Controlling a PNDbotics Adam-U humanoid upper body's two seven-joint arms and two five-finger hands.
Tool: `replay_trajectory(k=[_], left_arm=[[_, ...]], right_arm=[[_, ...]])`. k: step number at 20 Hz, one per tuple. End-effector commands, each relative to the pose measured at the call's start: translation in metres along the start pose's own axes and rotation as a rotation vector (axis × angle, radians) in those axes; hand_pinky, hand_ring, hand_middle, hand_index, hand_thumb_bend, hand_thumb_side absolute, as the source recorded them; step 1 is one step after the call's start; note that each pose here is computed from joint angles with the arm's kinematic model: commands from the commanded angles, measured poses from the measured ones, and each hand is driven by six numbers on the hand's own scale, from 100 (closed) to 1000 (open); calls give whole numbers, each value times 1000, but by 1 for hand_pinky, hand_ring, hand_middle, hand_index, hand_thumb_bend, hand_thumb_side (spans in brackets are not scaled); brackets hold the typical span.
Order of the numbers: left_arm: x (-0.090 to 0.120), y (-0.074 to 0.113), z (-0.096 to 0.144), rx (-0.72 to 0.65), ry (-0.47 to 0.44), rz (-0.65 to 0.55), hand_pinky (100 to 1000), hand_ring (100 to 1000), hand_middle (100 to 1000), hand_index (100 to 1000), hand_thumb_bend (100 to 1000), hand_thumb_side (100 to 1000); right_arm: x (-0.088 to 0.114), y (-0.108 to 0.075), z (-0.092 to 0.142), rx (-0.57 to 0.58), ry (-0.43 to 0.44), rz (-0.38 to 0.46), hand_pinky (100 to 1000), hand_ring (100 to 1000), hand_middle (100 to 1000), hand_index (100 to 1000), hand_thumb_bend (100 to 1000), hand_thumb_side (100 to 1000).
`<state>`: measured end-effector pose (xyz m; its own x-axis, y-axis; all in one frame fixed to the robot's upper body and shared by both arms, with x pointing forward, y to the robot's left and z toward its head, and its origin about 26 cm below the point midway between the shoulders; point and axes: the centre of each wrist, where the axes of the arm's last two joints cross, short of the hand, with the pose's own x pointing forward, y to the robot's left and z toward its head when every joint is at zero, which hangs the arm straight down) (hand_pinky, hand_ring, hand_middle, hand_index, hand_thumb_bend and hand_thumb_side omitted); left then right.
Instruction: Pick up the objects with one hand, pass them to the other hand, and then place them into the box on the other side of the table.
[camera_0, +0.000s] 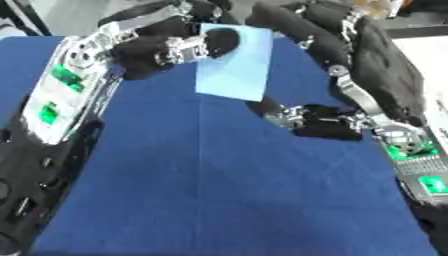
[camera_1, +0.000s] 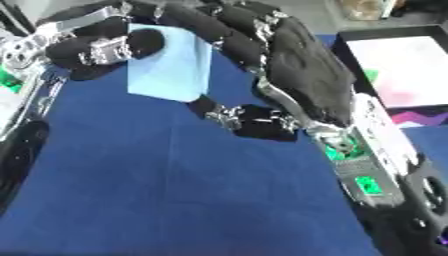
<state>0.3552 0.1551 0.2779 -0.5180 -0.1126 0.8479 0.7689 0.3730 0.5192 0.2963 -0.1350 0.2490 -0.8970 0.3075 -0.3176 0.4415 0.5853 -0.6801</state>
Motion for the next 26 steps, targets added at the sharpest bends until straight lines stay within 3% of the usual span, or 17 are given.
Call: replay_trajectory(k=[1,8,9,10,11,14,20,26], left_arm=[[11,-3,-4,-18,-18,-36,704,487,421,688,171,501],[11,-4,-5,-35,-16,-47,710,500,441,707,187,517],[12,-6,-5,-44,-22,-51,773,643,630,848,529,828],[12,-6,-4,-57,-31,-57,773,643,630,848,529,828],[12,-6,-2,-68,-41,-63,792,676,680,871,596,907],[7,1,3,-84,-71,-64,813,714,727,883,651,987],[3,17,18,-19,-118,-45,833,751,765,890,709,1000],[8,33,46,130,-162,-53,836,754,768,892,697,1000]], right_arm=[[-2,-7,-4,-34,9,33,575,562,594,964,221,100],[-1,-6,-3,-52,19,34,568,552,578,961,204,100],[-1,-6,-3,-57,21,30,578,543,554,954,175,100],[-1,-6,-2,-64,23,27,578,543,554,954,175,100],[-1,-6,-2,-69,24,24,584,543,552,953,174,100],[-2,-6,0,-79,28,23,588,543,548,953,171,100],[-4,-8,4,-90,41,34,596,550,548,954,169,100],[-11,-14,11,-106,82,70,599,553,548,955,166,100]])
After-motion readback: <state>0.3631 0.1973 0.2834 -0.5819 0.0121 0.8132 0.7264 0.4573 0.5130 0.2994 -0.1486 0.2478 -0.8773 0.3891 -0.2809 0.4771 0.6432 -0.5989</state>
